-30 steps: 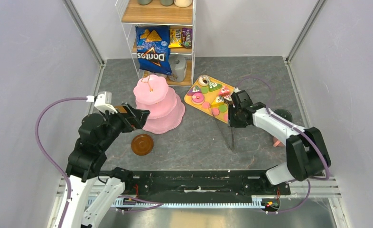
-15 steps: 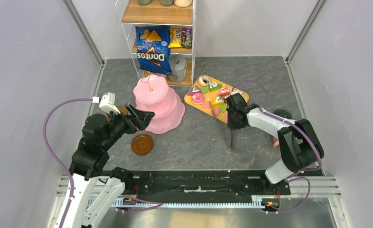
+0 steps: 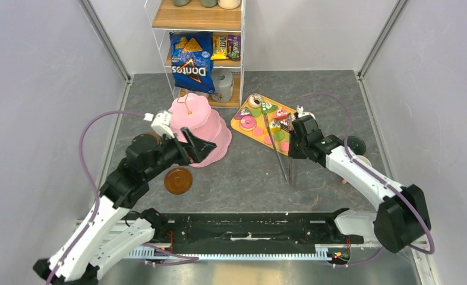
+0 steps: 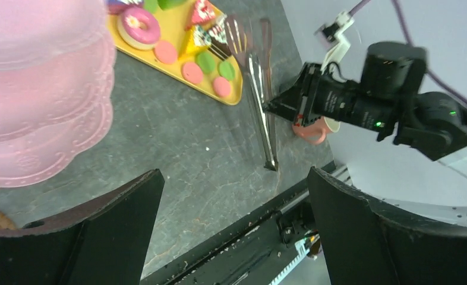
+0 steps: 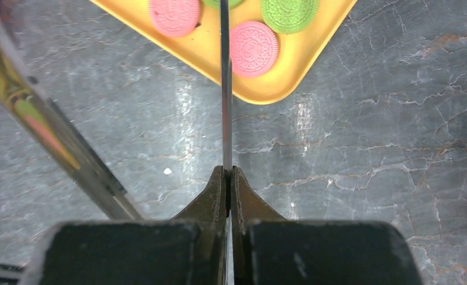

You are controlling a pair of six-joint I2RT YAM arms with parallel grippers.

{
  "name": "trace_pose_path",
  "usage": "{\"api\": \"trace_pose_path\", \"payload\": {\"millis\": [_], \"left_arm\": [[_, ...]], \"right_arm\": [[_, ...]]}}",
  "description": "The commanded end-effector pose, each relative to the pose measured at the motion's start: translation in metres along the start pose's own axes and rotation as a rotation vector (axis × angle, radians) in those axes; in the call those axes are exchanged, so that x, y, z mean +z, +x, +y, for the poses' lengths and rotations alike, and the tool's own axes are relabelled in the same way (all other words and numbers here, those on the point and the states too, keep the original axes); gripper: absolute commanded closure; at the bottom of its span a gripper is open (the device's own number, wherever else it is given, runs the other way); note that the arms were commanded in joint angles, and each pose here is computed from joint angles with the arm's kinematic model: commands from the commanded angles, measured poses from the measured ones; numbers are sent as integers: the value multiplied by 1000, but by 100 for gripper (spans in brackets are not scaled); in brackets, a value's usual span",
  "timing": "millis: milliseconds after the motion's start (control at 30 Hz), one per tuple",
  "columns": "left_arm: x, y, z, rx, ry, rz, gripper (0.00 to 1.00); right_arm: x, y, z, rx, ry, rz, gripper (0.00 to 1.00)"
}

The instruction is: Serve the afternoon tea

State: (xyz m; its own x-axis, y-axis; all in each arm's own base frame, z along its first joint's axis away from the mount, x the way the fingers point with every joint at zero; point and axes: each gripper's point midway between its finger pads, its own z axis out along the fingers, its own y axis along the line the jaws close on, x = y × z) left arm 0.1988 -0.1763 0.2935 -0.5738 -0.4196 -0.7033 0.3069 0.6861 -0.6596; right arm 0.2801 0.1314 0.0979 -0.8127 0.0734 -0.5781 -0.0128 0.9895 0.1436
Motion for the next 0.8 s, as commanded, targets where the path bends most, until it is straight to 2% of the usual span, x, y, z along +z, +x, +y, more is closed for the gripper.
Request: {"api": "trace_pose_path", "payload": {"millis": [0,167,367,567,767], "left_arm": [[25,2,-29,-7,40,-13,1],[60,27,-65,14,74,26,1],[110,63,-102,-24,125,85,1],[147,74,-119,-117,165,72,4],[173,96,-124,-169,184,116,9]], "right_arm": [[-29,-5,9,40,-58,-57,100],[-57,-14,18,82,-132,-132,100],[-80,-17,32,105,-232,-168,100],[-86,-8,41,115,-296,-162,100],[-85,2,50,144,-370,-157,100]]}}
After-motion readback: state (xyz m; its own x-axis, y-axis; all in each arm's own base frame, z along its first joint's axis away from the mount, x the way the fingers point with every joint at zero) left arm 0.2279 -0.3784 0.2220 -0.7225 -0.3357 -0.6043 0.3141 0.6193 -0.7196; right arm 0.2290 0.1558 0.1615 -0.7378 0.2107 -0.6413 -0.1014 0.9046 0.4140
